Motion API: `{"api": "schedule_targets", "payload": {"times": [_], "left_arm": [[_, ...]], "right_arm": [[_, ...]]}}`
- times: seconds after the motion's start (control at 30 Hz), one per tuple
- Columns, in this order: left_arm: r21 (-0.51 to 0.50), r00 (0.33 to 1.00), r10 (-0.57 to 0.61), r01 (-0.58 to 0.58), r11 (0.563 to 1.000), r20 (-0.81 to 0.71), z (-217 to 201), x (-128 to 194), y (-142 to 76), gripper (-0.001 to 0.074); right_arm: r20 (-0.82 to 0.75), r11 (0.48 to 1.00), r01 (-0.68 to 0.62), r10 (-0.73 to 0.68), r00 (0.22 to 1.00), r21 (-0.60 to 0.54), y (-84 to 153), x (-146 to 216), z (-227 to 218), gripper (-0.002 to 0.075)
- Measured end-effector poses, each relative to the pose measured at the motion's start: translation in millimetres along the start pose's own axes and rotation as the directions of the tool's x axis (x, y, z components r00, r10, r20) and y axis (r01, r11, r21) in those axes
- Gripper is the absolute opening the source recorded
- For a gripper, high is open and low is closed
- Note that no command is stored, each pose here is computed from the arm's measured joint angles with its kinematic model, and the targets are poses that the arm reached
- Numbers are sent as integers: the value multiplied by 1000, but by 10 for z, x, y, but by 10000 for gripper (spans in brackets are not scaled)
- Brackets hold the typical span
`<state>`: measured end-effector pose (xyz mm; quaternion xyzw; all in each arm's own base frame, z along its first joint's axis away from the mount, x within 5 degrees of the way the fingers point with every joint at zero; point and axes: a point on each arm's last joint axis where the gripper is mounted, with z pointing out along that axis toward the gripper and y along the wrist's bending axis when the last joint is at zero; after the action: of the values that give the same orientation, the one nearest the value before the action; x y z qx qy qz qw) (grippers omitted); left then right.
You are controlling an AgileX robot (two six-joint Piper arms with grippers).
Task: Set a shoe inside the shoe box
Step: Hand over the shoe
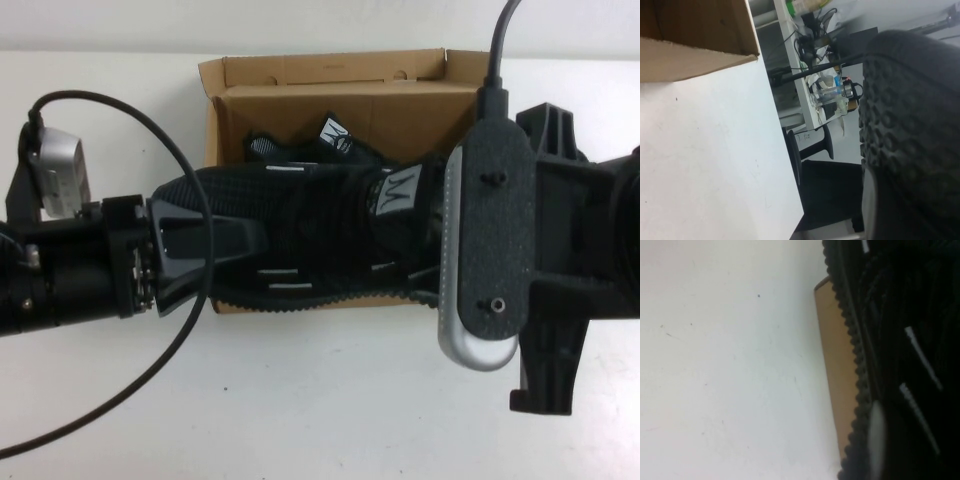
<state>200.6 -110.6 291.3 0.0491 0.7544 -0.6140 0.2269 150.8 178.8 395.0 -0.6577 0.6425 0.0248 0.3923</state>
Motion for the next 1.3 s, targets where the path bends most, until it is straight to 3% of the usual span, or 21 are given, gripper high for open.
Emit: {"api": "schedule_targets", "payload": {"times": [0.23,0.3,0.47,0.67,0.73,0.8,0.97,1.03,1.13,1.3], "left_arm": [[5,999,48,-48,999,-11,0,10,-4,162],[5,998,69,-69,998,-12,0,11,-3,162],[5,994,107,-107,994,-12,0,11,-3,162],[-21,990,142,-142,990,2,0,-5,19,159],[-40,989,148,-148,988,13,-1,-17,34,159],[-62,987,156,-154,986,25,-2,-31,52,159],[-85,985,165,-162,983,38,-4,-47,71,159],[-85,985,167,-163,983,38,-4,-47,71,159],[-85,985,167,-163,983,38,-4,-47,71,159],[-85,985,167,-163,983,38,-4,-47,71,159]], "right_arm": [[6,994,-108,108,994,-26,8,-25,-37,537],[-10,991,-132,132,991,-33,-1,-30,-88,607],[-80,980,-180,174,981,-78,16,-12,-256,638],[-142,940,-334,323,936,-64,28,30,-452,597],[-135,886,-464,458,879,-15,8,40,-485,575],[-103,792,-610,609,786,31,-22,34,-501,554],[41,419,-908,907,419,4,-89,-65,-511,494],[94,336,-941,939,332,-34,-123,-111,-514,467],[153,288,-954,950,273,-83,-165,-165,-524,430],[173,271,-956,953,250,-111,-189,-205,-491,365]]}}
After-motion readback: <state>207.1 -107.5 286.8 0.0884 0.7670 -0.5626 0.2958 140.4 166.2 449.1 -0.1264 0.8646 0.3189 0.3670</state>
